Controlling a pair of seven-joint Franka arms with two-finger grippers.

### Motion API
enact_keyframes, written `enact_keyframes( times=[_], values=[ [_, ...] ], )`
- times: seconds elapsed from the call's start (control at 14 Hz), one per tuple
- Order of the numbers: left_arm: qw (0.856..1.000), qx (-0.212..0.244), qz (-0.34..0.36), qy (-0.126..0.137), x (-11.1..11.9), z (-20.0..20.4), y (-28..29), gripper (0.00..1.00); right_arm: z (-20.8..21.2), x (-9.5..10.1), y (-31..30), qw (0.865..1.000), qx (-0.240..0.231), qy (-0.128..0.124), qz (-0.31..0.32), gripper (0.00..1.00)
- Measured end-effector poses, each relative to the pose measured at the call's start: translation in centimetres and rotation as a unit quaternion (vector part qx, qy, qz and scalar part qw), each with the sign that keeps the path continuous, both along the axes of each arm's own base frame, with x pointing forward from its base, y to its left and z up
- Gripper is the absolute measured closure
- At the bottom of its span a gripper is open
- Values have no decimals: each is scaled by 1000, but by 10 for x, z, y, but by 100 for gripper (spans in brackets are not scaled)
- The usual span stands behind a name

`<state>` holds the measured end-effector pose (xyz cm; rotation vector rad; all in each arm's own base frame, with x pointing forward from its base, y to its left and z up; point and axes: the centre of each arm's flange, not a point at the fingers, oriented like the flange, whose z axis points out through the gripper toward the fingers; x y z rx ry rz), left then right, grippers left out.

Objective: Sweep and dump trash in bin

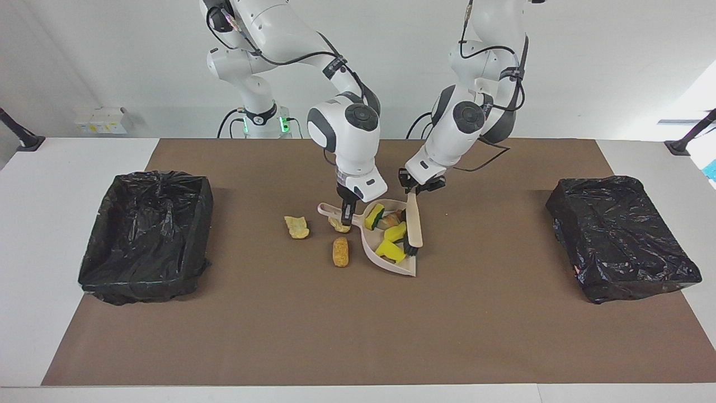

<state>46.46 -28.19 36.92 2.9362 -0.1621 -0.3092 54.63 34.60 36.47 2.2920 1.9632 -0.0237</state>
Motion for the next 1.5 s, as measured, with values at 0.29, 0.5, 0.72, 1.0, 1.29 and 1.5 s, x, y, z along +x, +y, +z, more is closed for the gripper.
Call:
enact_keyframes(
  times=[0.29, 0.5, 0.72, 1.0, 1.29, 1.5],
  values=[
    [999, 13, 30, 32, 4, 24, 8, 74, 5, 2, -3, 1000, 2, -2, 4, 69],
    [999, 15, 28, 11, 8, 78, 22, 74, 16, 7, -13, 1000, 14, 0, 18, 69],
    [999, 24, 24, 4, 1, 109, 36, 74, 27, 9, -21, 1000, 19, -1, 19, 69],
    [999, 33, 21, 17, -3, 107, 39, 74, 37, 8, -27, 1000, 19, -5, 15, 69],
    [997, 47, 30, 50, -6, 105, 55, 74, 42, 11, -34, 999, 32, 2, 22, 69],
    [995, 57, 46, 74, -12, 116, 75, 74, 51, 16, -47, 998, 59, 11, 34, 69]
  ],
)
